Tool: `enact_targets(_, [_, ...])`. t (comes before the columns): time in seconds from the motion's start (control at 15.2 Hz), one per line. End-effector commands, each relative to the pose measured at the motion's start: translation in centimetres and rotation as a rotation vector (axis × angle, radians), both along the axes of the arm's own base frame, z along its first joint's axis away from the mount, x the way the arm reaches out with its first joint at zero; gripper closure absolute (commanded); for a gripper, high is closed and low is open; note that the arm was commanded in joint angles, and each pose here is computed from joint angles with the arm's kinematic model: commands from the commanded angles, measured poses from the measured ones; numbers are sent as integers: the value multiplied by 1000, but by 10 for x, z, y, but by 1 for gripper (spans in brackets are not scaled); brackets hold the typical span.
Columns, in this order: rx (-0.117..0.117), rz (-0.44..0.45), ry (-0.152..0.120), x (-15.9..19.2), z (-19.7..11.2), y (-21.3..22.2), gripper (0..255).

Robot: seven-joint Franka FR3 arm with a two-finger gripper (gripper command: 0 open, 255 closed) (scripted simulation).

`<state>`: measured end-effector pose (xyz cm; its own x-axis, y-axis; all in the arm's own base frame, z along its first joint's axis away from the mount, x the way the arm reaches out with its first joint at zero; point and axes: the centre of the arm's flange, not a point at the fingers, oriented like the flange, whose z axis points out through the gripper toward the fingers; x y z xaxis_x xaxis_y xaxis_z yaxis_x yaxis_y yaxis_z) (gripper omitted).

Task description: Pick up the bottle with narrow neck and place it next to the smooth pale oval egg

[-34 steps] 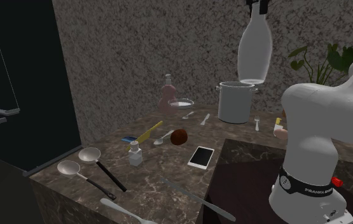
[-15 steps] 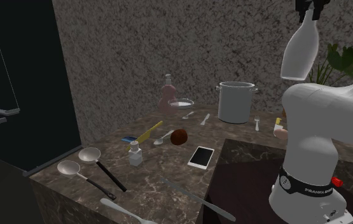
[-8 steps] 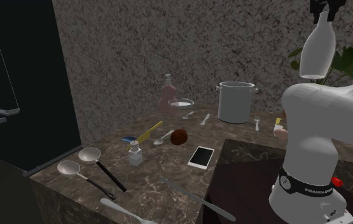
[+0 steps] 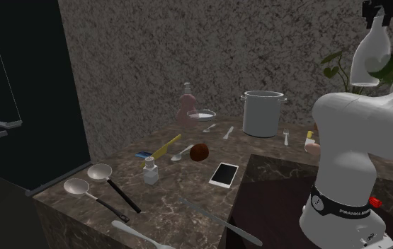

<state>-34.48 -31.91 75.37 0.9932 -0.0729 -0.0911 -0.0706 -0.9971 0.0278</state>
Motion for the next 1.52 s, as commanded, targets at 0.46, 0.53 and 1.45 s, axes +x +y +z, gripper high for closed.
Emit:
enact_targets(0.46, [0, 1, 2, -15, -42, -2, 255])
enact_targets(0.53, [0, 1, 2, -15, -47, -2, 255])
enact_targets(1.45, [0, 1, 2, -15, -121, -2, 255])
